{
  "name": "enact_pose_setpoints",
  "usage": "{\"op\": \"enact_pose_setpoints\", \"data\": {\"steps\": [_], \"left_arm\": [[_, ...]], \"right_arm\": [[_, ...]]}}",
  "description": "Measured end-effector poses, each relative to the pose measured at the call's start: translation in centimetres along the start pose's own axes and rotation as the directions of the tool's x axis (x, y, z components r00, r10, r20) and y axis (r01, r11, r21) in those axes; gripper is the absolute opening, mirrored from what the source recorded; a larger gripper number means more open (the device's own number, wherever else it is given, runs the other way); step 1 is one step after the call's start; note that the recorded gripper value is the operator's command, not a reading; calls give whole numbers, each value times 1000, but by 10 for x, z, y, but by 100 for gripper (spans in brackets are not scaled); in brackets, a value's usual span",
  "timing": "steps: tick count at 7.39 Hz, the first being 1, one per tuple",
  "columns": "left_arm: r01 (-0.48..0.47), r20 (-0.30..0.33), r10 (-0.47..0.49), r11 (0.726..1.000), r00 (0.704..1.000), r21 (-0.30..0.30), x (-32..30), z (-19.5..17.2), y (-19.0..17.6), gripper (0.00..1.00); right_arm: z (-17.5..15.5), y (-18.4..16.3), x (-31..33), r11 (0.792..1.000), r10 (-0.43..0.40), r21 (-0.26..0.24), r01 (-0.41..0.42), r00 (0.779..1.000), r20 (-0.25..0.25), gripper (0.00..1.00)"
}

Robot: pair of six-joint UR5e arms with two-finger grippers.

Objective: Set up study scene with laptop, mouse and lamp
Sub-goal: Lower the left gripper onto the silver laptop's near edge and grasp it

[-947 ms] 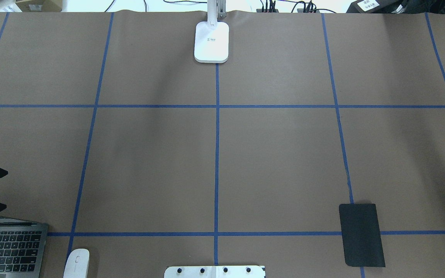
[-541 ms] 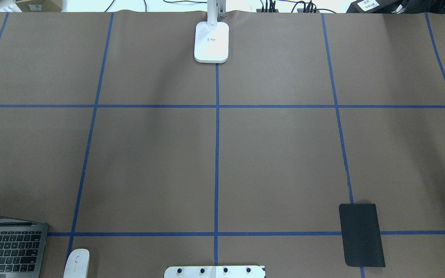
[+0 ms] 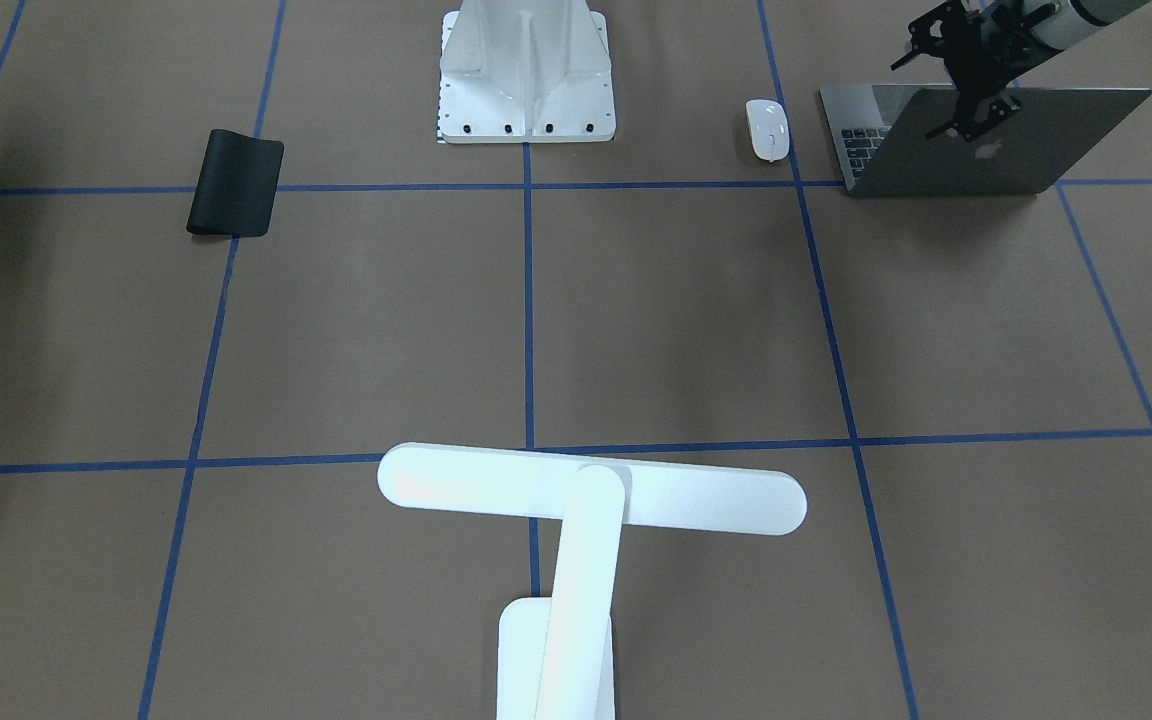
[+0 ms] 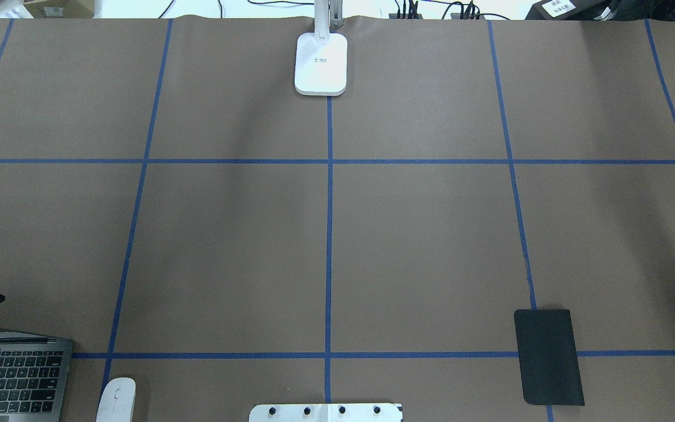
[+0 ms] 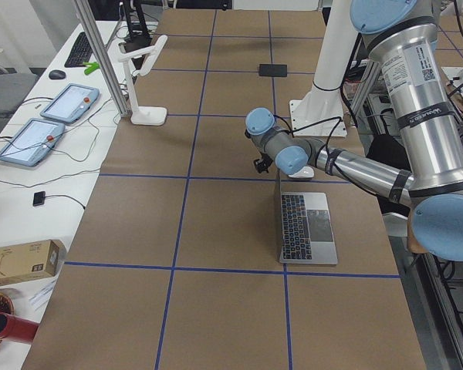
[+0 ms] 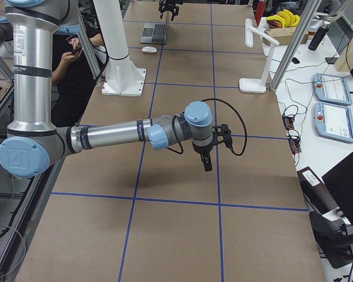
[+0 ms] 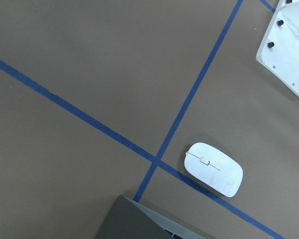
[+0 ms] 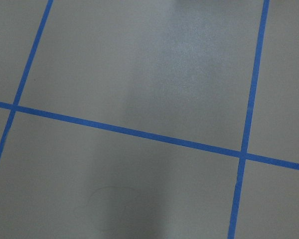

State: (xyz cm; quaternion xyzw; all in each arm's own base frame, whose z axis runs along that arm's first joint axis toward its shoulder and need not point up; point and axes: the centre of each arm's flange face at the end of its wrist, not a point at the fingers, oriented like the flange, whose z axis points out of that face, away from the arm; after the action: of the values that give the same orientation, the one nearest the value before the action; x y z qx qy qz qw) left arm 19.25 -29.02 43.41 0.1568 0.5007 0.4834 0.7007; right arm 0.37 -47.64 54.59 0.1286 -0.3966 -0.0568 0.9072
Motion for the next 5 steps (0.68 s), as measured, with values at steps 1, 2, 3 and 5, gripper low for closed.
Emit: {"op": "enact_pose_setpoints", "data": {"steps": [1, 2, 3, 5], "left_arm": [[-25, 7, 25, 1000, 1000, -8, 3, 6, 0, 99], [-44, 12, 44, 999, 999, -13, 5, 11, -1, 99], [-58, 12, 58, 998, 998, -18, 7, 13, 0, 98], [-77, 10, 77, 997, 997, -32, 8, 13, 10, 89]], "right_arm": [[1, 0, 1, 1000, 1, -2, -1, 1000, -2, 100], [2, 1, 2, 1000, 2, -3, -2, 1000, -2, 100], [2, 1, 3, 1000, 2, -4, -2, 1000, -1, 100], [2, 1, 3, 1000, 3, -5, -3, 1000, 0, 100]]}}
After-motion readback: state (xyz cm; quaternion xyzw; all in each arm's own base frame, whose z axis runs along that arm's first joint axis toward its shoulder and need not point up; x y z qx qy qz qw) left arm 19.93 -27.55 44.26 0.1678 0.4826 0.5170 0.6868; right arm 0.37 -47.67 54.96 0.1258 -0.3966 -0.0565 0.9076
